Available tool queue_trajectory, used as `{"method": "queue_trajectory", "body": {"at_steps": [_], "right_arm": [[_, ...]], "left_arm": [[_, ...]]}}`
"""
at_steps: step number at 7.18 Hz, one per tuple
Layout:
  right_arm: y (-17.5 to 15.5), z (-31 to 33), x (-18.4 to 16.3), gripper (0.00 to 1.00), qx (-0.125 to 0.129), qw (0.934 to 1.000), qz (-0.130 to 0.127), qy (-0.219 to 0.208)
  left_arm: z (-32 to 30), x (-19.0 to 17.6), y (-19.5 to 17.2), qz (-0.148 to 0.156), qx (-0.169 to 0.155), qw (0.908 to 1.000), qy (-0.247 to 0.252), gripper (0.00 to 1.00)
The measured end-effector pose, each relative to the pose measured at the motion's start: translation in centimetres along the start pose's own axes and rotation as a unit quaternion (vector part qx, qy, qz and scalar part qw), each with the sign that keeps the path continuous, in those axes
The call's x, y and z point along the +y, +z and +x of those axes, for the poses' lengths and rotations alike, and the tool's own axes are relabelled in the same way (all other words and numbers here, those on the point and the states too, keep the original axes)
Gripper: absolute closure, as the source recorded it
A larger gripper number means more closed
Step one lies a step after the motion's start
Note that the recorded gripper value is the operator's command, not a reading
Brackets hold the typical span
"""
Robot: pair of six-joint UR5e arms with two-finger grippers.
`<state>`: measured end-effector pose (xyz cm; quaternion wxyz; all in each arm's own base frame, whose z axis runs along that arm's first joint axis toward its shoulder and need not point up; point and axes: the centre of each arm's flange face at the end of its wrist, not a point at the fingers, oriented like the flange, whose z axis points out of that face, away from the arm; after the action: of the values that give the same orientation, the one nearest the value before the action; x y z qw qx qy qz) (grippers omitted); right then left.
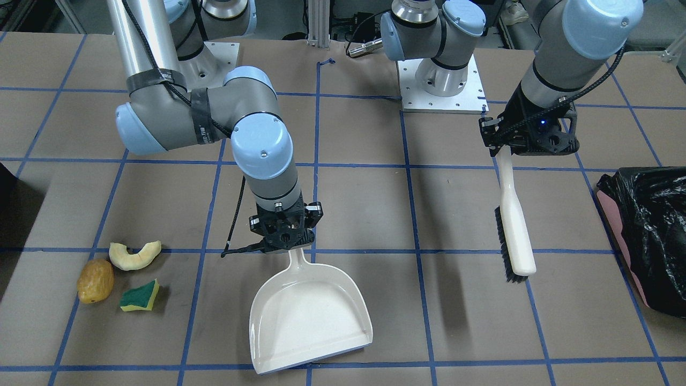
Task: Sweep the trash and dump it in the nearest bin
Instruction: 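Place the dustpan near the debris with the right gripper while the left brings the brush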
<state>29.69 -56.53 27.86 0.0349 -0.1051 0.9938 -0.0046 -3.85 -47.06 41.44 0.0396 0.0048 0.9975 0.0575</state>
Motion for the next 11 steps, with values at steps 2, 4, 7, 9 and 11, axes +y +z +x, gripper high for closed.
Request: {"method": "queue_trajectory", "body": {"at_steps": [2, 4, 7, 9, 11], "right_arm": [[-6.2, 8.5, -1.2, 0.82, 0.011, 0.9995, -0.016, -0.025], [-11.1, 19.0, -1.1, 1.0, 0.063, 0.9922, -0.035, -0.101], [-14.3, 34.2, 1.2, 1.0, 0.121, 0.9599, -0.079, -0.24], [-16.0, 42.7, 3.4, 1.0, 0.146, 0.9343, -0.078, -0.316], [-16.2, 50.5, 6.3, 1.0, 0.167, 0.9096, -0.097, -0.368]], "left_arm": [[0.0, -0.1, -0.1, 0.001, 0.0, 1.0, -0.003, 1.0], [0.5, -0.6, -0.8, 0.009, 0.006, 0.9997, -0.023, 1.0], [7.2, -2.2, -1.5, 0.028, 0.033, 0.9985, -0.034, 1.0], [13.3, -3.1, -0.6, 0.047, 0.059, 0.9966, -0.032, 1.0], [20.2, -3.2, 1.0, 0.057, 0.073, 0.9954, -0.022, 1.0]]}}
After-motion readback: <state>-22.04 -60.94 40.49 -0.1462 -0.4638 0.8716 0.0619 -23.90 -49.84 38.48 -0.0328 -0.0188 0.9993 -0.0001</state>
